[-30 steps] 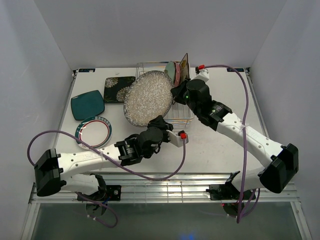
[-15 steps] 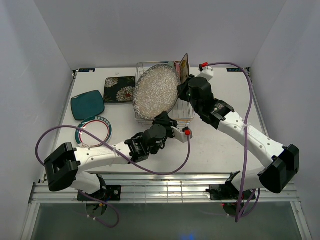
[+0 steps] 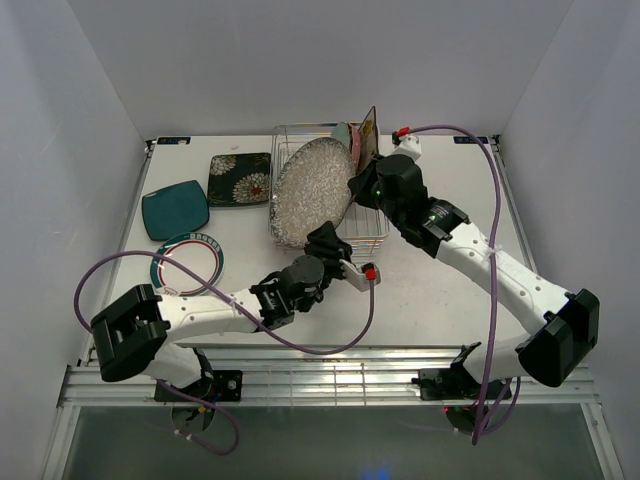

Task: Load the plates into the dish rack
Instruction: Insert the plate into the dish rack.

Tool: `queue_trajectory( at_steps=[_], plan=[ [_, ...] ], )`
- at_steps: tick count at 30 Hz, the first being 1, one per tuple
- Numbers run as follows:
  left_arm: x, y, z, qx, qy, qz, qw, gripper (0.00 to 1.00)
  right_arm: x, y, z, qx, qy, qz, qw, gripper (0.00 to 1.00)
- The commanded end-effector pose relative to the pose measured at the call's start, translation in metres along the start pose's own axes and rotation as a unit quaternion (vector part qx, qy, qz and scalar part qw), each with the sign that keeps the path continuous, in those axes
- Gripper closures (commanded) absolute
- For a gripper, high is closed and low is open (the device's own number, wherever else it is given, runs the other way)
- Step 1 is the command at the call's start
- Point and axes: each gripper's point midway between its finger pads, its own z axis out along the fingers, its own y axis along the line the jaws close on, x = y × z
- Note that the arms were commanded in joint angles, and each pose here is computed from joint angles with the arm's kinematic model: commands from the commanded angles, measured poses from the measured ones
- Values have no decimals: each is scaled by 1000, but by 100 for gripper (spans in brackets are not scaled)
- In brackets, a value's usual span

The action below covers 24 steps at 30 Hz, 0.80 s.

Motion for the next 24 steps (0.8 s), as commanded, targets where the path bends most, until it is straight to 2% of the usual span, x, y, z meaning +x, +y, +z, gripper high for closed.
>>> queue_trajectory(
  at_steps=[1, 2, 3, 5, 19, 24],
  plan=[
    [-4, 25, 3, -54, -25, -12, 998, 69, -59, 96, -56, -185, -43, 78, 979, 92],
    [-4, 25, 3, -53, -26, -12, 998, 69, -60, 95, -56, -184, -44, 78, 979, 92],
    [-4, 25, 3, -54, -27, -15, 998, 82, -59, 95, -56, -183, -43, 79, 979, 92],
    [-3, 26, 5, -55, -25, -19, 998, 91, -60, 95, -54, -183, -45, 78, 979, 92],
    [-12, 42, 28, -69, -31, -23, 997, 93, -84, 102, -53, -174, -74, 53, 981, 92],
    [-17, 48, 40, -73, -45, -43, 995, 100, -98, 98, -52, -157, -103, 28, 982, 92]
  ],
)
